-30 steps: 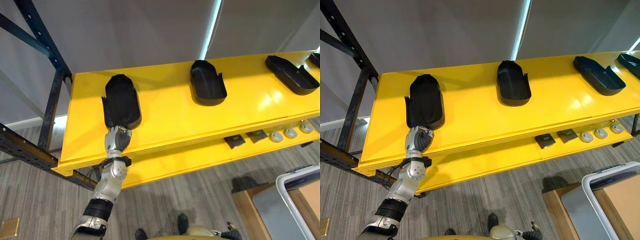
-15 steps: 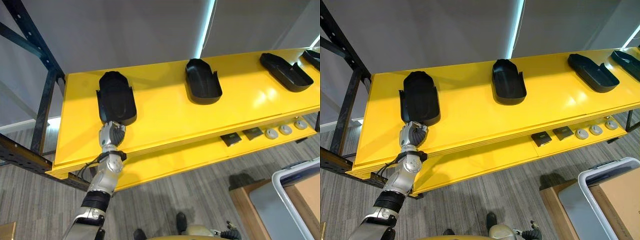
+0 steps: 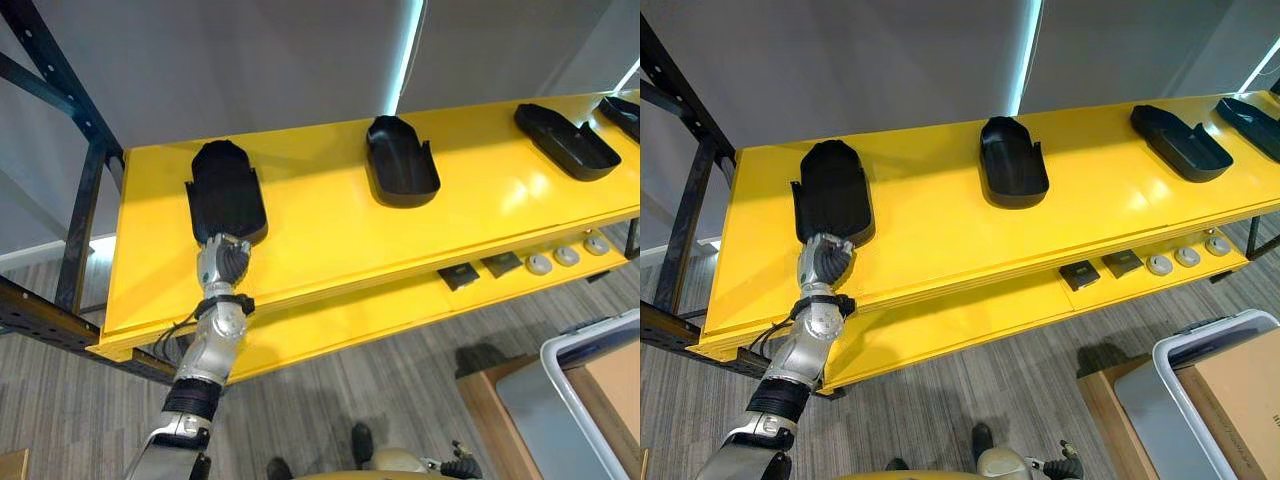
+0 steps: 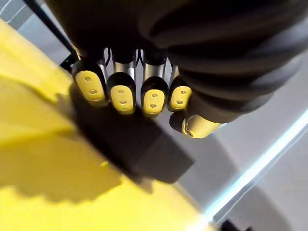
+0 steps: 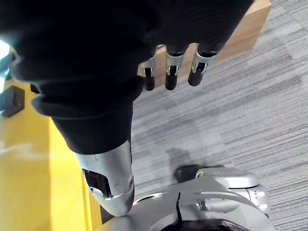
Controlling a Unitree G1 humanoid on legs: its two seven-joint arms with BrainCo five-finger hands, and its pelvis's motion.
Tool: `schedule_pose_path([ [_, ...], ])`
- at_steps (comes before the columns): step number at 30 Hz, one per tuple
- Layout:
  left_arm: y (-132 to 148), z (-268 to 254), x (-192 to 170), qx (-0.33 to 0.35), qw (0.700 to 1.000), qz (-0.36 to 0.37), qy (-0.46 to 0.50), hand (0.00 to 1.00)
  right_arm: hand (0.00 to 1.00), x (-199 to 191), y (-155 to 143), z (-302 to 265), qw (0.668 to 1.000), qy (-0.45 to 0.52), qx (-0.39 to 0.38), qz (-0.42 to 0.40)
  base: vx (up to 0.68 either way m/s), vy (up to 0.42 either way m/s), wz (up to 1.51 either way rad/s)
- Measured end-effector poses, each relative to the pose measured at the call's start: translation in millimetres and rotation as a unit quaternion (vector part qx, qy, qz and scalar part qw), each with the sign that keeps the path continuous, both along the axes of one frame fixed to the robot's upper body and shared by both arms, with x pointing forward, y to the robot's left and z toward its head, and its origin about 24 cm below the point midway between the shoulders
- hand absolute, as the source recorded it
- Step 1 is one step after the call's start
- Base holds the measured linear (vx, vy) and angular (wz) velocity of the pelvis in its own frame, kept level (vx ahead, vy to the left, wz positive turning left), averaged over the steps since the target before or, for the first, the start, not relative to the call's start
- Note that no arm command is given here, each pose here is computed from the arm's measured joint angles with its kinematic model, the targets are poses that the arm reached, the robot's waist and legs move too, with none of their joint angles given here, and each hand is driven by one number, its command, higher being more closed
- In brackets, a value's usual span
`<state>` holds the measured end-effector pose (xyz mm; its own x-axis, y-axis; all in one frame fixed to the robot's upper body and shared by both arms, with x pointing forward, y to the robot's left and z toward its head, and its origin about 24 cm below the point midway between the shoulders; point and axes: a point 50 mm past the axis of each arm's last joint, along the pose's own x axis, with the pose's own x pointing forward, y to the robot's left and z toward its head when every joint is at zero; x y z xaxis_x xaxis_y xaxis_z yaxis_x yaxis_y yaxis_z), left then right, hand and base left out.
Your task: Walk over and take plastic housings, then place them on the shelf
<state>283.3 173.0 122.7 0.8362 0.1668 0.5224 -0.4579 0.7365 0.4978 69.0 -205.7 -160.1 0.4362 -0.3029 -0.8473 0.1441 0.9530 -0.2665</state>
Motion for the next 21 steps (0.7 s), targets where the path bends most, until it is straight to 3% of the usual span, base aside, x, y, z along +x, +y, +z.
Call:
schedule_pose_path([
  [6,3,40,-38,-0.092,0.986,-0.040,-0.132,1.00,0.00,-10,-5,-3,1.000,0.020,0.005,-0.020,-0.07,-0.019,0.27],
  [11,46,33,-63,-0.178,0.967,0.058,-0.173,1.00,0.00,-14,-7,-4,0.999,0.026,0.006,-0.033,-0.06,-0.020,0.33],
  [16,87,-21,-90,-0.272,0.942,0.170,-0.096,1.00,0.00,-14,-7,-4,0.999,0.027,0.007,-0.043,0.00,-0.023,0.24],
  [20,107,-104,-118,-0.311,0.911,0.254,0.091,1.00,0.00,-1,-2,-2,0.999,0.009,0.013,-0.040,-0.03,-0.019,0.16],
  [21,107,-129,-127,-0.326,0.896,0.260,0.154,0.00,0.00,3,0,-1,0.999,0.004,0.015,-0.037,-0.06,-0.018,0.03],
])
